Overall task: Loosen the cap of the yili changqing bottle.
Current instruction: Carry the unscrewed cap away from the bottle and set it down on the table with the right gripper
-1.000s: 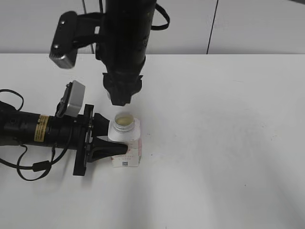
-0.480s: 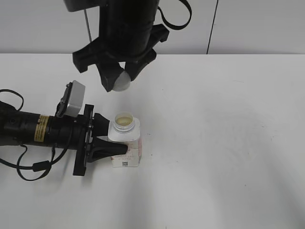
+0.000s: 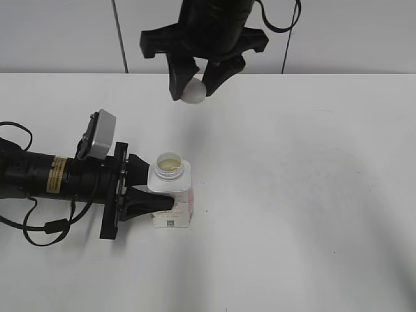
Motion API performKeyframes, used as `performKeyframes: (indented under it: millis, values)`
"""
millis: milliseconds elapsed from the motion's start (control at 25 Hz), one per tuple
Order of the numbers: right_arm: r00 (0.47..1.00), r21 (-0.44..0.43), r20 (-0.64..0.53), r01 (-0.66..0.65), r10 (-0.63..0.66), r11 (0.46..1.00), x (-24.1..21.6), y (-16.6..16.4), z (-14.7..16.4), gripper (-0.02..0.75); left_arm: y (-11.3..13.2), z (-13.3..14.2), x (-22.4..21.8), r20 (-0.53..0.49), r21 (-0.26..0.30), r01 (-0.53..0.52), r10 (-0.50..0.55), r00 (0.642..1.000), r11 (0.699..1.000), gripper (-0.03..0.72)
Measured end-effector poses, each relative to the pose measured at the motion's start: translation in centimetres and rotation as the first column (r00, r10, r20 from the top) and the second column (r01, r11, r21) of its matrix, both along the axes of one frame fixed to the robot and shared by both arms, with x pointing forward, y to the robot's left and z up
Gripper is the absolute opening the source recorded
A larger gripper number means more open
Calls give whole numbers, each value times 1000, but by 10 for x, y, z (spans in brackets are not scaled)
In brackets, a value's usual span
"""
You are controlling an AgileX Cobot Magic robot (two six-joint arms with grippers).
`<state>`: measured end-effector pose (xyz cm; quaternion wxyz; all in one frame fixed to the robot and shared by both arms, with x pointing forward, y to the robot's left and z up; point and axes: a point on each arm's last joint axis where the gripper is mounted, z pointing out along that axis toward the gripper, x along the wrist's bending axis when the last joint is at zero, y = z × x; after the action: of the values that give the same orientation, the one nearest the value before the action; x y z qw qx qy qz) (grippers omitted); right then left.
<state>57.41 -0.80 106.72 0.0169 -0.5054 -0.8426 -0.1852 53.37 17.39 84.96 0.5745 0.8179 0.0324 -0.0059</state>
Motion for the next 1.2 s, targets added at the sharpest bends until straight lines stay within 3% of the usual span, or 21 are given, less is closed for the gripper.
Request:
performKeyframes:
  millis: [320, 520, 720, 880, 1200]
  values:
    - [995, -6, 11, 104, -104, 995, 37, -49, 0, 391, -1, 0, 3, -4, -8, -37, 37, 999, 999, 323]
    - [985, -19, -1, 170, -170, 985, 52, -77, -6, 390, -1, 0, 9, -14, -22, -116, 115, 993, 993, 323]
    - [978, -129, -53, 191, -199, 973, 52, -98, -36, 390, 1, 1, 18, -24, -44, -215, 214, 976, 976, 323]
    - [975, -212, -106, 171, -197, 962, 44, -105, -61, 390, 2, 0, 22, 12, -30, -253, 254, 967, 967, 323]
    - [965, -258, -165, 158, -205, 953, 30, -113, -101, 390, 2, 0, 22, 21, -30, -253, 254, 967, 967, 323]
